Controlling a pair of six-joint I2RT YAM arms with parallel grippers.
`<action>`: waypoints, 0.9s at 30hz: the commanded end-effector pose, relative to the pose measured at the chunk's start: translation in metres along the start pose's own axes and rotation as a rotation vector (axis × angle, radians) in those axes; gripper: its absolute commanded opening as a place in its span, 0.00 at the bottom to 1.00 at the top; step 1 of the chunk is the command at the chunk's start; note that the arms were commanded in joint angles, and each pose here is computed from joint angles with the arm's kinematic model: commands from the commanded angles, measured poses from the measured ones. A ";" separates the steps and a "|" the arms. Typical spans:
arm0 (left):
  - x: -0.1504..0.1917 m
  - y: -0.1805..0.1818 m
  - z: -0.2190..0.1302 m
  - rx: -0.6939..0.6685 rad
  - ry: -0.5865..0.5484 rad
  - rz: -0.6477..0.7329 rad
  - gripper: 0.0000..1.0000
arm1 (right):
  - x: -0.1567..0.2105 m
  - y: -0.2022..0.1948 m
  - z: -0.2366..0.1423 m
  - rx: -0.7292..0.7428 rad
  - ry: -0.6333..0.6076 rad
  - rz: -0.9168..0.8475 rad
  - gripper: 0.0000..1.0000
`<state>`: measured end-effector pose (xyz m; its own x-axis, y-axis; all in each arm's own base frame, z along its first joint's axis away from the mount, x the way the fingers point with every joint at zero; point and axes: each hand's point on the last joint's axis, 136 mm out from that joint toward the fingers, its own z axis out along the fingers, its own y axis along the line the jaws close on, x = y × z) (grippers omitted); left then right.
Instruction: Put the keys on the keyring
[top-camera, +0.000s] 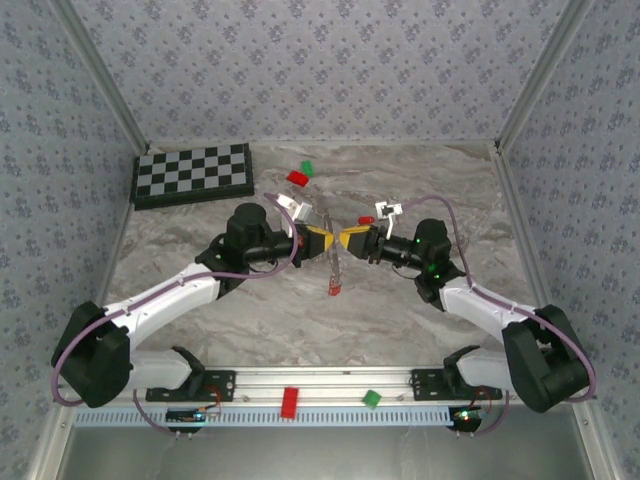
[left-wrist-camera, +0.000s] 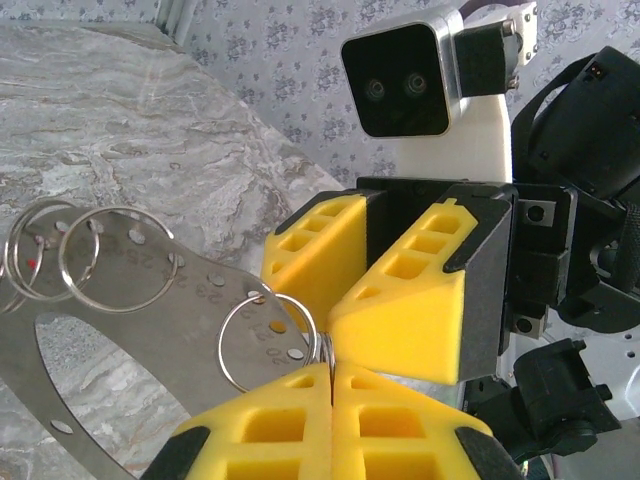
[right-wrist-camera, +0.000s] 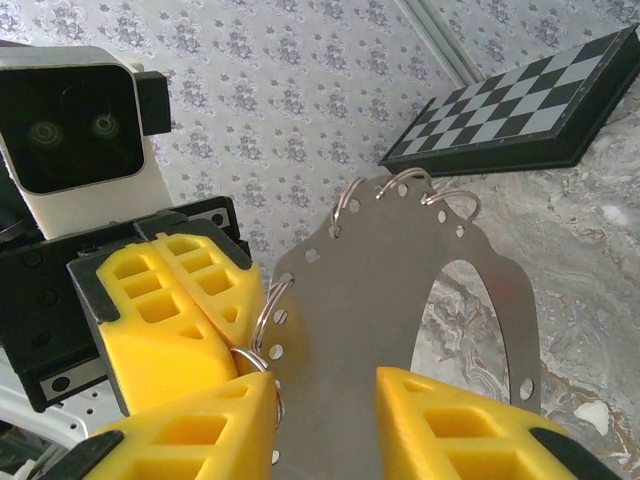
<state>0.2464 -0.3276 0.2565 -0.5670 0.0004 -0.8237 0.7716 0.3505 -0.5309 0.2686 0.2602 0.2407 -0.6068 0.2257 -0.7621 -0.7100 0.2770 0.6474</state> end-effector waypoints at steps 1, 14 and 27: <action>-0.021 -0.017 -0.003 0.053 -0.065 0.042 0.00 | 0.002 0.012 0.003 -0.052 0.011 -0.013 0.32; -0.016 -0.015 0.000 0.058 -0.050 0.030 0.00 | 0.002 0.021 0.008 -0.087 0.028 -0.033 0.10; -0.021 -0.005 -0.011 0.013 -0.053 0.022 0.30 | 0.006 0.025 -0.004 0.012 0.135 -0.146 0.00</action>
<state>0.2494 -0.3245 0.2548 -0.5777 -0.0063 -0.8162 0.7608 0.3580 -0.5412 0.2507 0.2670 0.2426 -0.5966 0.1295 -0.7920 -0.7465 0.2728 0.6069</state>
